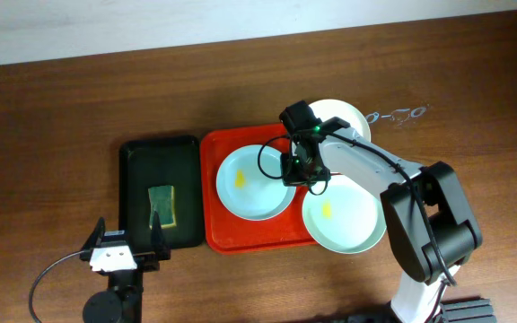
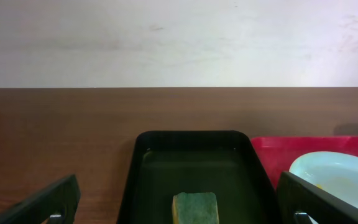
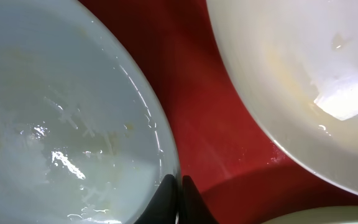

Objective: Clean dirty plates on tray and stack at the side
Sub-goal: 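Lower the right gripper and pinch the light-blue plate's rim, then move the left gripper down over the green-yellow sponge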

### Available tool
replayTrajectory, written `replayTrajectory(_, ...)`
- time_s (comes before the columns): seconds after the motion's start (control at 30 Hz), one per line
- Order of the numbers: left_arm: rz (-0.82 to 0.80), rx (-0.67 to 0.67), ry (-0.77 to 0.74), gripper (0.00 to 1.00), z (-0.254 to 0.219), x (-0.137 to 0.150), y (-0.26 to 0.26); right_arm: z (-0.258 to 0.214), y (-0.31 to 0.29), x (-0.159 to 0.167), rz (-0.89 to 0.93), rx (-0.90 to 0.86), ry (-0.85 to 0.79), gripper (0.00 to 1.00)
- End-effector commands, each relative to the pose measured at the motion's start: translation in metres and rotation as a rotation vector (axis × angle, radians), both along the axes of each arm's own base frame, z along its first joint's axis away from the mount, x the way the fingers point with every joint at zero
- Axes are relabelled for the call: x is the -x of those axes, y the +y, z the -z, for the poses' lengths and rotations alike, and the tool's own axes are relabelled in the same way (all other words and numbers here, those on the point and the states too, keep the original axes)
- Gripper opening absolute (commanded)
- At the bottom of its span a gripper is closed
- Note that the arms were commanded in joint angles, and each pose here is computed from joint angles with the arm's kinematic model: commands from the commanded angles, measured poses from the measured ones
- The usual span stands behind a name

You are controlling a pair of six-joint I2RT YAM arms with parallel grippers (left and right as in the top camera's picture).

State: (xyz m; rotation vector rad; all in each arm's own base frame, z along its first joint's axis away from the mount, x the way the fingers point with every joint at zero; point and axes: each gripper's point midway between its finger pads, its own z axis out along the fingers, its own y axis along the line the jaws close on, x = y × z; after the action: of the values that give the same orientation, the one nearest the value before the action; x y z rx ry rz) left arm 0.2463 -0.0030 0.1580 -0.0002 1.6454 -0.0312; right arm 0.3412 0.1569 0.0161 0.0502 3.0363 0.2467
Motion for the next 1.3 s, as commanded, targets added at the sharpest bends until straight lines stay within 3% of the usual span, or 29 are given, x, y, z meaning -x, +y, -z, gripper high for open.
replayTrajectory(0.0, 0.018, -0.011, 0.003, 0.99, 0.001, 0.000, -0.003, 0.002, -0.005, -0.002, -0.002, 0.049, -0.012, 0.04)
replayTrajectory(0.63, -0.002, -0.013, -0.035, 0.99, -0.008, 0.000, 0.000, 0.003, -0.011, 0.003, 0.001, 0.072, 0.006, 0.04)
replayTrajectory(0.77, 0.159, -0.010, -0.111, 0.99, -0.046, 0.008, -0.027, 0.003, -0.011, 0.002, 0.001, 0.072, 0.005, 0.04)
replayTrajectory(0.93, 0.151, -0.044, -0.061, 0.99, -0.121, 0.031, -0.026, 0.003, -0.011, 0.002, 0.001, 0.072, 0.005, 0.04)
replayTrajectory(1.13, 0.168, -0.104, 0.211, 0.99, -0.205, 0.026, -0.025, 0.003, -0.011, 0.002, 0.001, 0.072, 0.006, 0.04)
replayTrajectory(1.27, 0.235, -0.101, 0.567, 0.99, -0.211, -0.002, -0.031, 0.003, -0.011, 0.003, 0.001, 0.072, 0.007, 0.04)
